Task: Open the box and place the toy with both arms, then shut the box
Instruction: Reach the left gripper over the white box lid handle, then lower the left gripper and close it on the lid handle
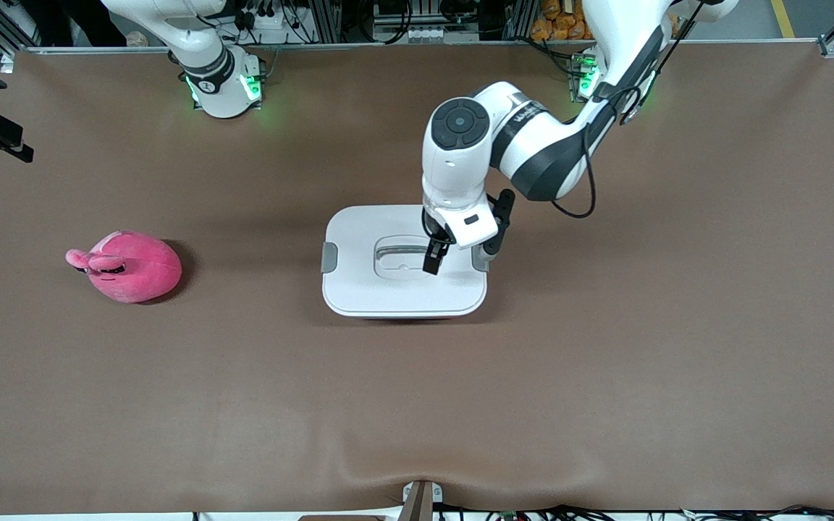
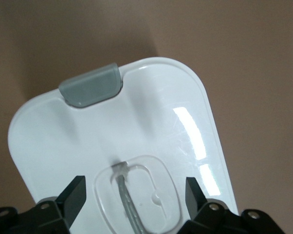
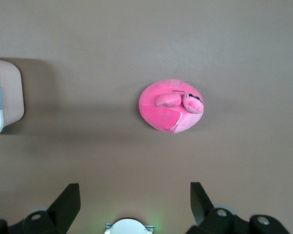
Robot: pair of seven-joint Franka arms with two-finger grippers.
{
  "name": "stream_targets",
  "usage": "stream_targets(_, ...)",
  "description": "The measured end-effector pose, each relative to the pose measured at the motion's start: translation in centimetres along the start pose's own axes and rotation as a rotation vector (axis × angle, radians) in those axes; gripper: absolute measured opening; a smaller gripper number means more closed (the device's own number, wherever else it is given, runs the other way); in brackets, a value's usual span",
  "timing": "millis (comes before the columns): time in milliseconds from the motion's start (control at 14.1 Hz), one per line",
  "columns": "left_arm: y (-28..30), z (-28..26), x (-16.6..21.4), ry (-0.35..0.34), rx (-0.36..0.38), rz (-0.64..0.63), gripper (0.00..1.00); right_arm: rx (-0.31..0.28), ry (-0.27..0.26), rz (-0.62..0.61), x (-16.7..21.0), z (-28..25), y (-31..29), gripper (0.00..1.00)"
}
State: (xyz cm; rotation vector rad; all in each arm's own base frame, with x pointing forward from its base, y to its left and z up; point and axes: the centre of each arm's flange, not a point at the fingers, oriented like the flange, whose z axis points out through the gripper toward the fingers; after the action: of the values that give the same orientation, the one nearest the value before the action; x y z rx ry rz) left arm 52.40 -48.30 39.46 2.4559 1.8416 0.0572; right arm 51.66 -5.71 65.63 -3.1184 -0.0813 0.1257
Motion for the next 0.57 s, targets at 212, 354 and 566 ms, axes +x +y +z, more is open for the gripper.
stream_targets(212, -0.1, 1.2, -1.9, 0.016, -0.014, -0.097, 0.85, 0.0, -0.006, 0.0, 0.2, 0.3, 0.0, 1.0)
stream_targets(354, -0.4, 2.1, -2.9, 0.025, -0.012, -0.15, 0.78, 0.0, -0.007, 0.0, 0.3, 0.3, 0.0, 1.0)
stream_targets(566, -1.1, 2.6, -4.1, 0.03, -0.009, -0.185, 0.72, 0.001, -0.009, 0.0, 0.3, 0.4, 0.0, 1.0)
